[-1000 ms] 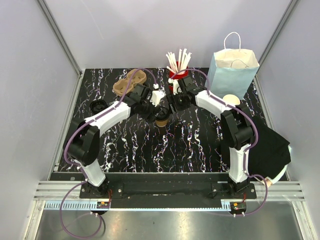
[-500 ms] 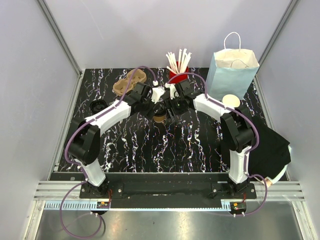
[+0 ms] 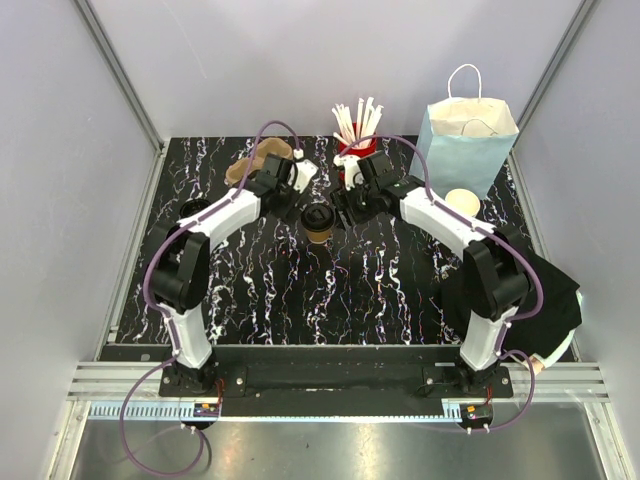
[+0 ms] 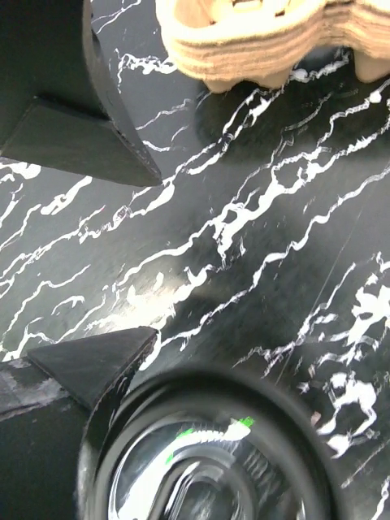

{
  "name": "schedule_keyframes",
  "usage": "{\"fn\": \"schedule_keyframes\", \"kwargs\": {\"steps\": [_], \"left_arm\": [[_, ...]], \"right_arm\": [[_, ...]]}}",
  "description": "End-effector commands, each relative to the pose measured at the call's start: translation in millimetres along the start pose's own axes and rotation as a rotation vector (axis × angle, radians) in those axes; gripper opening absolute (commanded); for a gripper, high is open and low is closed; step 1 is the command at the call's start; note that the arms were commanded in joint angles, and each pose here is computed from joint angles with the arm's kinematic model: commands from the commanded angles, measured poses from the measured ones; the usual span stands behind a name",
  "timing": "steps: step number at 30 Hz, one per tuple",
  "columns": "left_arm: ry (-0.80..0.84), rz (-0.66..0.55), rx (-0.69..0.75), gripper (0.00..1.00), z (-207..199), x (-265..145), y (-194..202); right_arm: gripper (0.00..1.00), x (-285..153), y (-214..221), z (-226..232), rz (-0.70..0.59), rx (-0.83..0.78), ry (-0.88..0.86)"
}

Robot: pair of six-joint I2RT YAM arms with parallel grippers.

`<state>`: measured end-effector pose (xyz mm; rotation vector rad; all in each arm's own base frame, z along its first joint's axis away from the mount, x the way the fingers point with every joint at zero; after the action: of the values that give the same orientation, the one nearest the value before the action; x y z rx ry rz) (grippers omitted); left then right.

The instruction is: Pack the takeout coffee

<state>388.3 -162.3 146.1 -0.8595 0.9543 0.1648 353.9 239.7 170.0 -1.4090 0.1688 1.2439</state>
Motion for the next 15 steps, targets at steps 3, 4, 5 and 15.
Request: {"fn": "schedule_keyframes", "kwargs": {"steps": [3, 4, 5, 15], "left_arm": [[-0.023, -0.096, -0.032, 0.75, 14.9, 3.4, -38.0], [-0.018, -0.086, -0.034, 0.75, 14.9, 8.9, -37.2], [-0.017, -0.096, -0.033, 0.75, 16.7, 9.0, -42.4], [0.137, -0.119, -0.039, 0.76, 5.0, 26.8, -59.8]], "right_arm": [[0.72, -33.3, -17.7, 10.1, -0.102, -0.090, 0.002], [0.73, -37.0, -19.3, 9.9, -0.111, -0.098, 0.006], [0.74, -38.7, -20.6, 9.1, -0.118, -0.118, 0.012], [0.79, -55.9, -32.4, 12.9, -0.143, -0.464, -0.067]]}}
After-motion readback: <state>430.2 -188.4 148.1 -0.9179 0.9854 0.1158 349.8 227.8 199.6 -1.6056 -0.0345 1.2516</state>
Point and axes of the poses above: each gripper's point midway between its finger pads, its own x axis out along the fingers, its own z axis along the line the jaws close on, y = z × x, the point moved 7 cm from there along -x, back along the fingers, and after that the axes turned 6 degrees about x, right-handed, at the moved point
